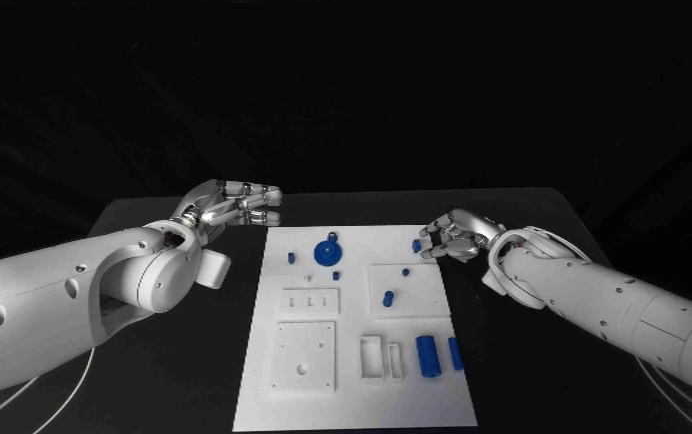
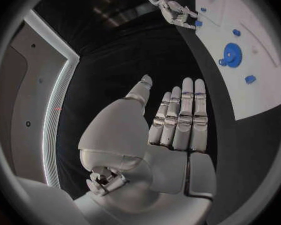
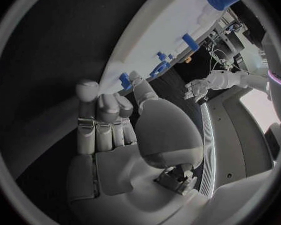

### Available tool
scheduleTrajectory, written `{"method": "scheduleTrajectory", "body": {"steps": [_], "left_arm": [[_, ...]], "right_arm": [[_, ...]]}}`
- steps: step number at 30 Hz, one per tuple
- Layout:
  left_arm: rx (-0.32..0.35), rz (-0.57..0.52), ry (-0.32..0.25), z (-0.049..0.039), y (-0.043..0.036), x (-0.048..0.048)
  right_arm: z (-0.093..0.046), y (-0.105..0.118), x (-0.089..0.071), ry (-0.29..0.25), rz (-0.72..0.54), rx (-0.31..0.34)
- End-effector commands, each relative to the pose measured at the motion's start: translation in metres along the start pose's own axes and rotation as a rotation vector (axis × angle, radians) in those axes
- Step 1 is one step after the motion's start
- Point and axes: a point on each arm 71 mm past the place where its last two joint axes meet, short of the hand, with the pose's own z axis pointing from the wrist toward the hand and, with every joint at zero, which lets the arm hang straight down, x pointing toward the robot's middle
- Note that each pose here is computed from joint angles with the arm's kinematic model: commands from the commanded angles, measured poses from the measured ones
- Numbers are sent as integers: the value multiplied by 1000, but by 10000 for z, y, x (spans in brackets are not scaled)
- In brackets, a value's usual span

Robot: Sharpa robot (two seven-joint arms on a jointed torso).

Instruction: Assemble the parts on the task board

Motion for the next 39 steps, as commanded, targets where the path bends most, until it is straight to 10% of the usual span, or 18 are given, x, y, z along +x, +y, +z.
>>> {"method": "scheduleTrajectory", "body": {"steps": [1,39], "left_arm": [[8,-2,21,1,-15,27],[5,-2,30,4,-16,46]], "right_arm": [[9,5,32,15,13,-8],[83,65,136,21,29,-11]]}}
